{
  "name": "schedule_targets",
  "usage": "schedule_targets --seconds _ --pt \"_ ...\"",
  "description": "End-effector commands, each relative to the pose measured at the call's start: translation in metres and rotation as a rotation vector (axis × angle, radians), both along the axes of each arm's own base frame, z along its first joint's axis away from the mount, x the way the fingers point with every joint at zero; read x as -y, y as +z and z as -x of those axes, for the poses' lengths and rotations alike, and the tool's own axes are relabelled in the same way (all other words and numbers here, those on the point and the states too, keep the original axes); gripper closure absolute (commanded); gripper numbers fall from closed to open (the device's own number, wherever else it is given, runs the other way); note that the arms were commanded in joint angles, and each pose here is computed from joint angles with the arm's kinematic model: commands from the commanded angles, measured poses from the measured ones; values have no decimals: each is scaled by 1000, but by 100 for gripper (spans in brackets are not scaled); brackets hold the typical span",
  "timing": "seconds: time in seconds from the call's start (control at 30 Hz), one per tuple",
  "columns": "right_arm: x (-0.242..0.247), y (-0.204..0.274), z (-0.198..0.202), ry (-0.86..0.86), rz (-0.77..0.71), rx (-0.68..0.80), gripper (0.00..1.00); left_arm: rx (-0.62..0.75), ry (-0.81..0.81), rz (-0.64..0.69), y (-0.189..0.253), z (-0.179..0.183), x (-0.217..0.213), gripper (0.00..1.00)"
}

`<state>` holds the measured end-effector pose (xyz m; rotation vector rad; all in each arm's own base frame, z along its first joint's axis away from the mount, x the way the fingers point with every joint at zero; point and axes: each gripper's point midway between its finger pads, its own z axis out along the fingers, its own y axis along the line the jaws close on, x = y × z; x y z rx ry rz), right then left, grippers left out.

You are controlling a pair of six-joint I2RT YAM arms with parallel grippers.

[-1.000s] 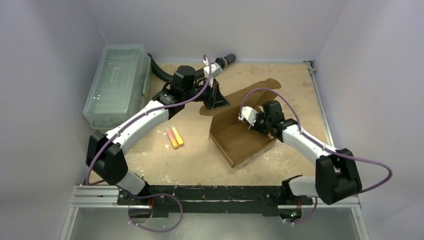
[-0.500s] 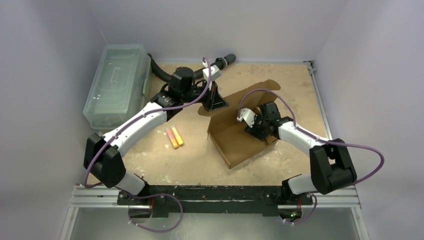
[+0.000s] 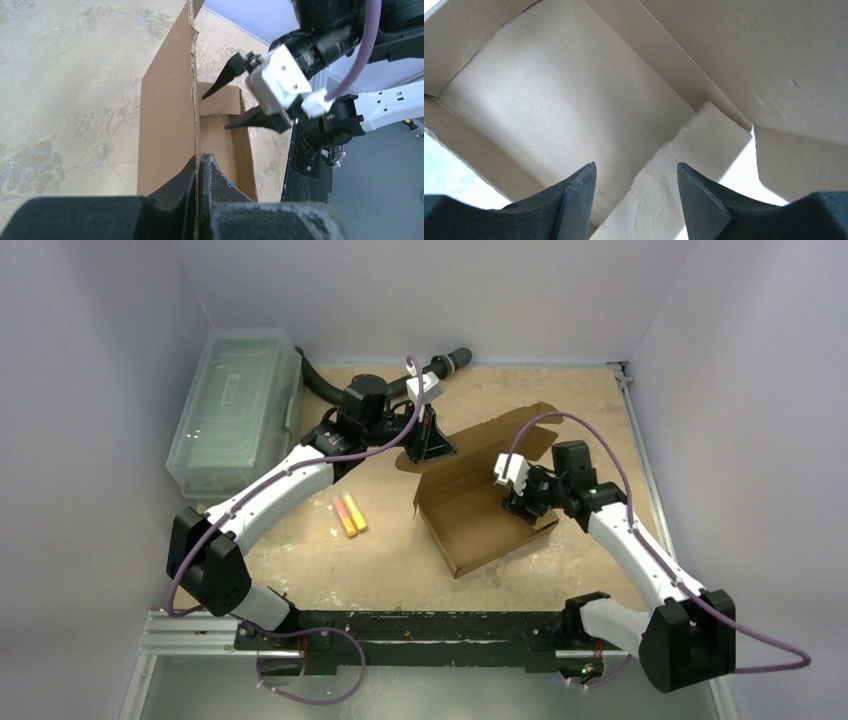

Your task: Fold the paper box

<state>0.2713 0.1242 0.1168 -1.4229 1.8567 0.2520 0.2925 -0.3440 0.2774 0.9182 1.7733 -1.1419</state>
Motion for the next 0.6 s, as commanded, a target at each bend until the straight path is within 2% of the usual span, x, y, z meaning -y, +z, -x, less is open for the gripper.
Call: schedule_targets --seconds 0.0,0.03,0.17,0.23,0.4,0.57 --pt "19 31 -7 -75 -112 32 37 73 -8 23 18 -1 -1 100" --pt "32 31 -14 -157 -124 36 35 76 -6 26 20 -1 -1 100" --pt "57 23 -40 -367 -130 69 14 79 -8 36 22 -1 0 100" --pt "62 12 -50 -393 -107 51 11 81 -9 40 23 -1 1 100" --pt "74 -18 -68 -460 -33 6 13 78 -11 46 24 1 2 100" --pt "82 -40 -79 -484 34 24 35 80 12 52 24 -2 2 100"
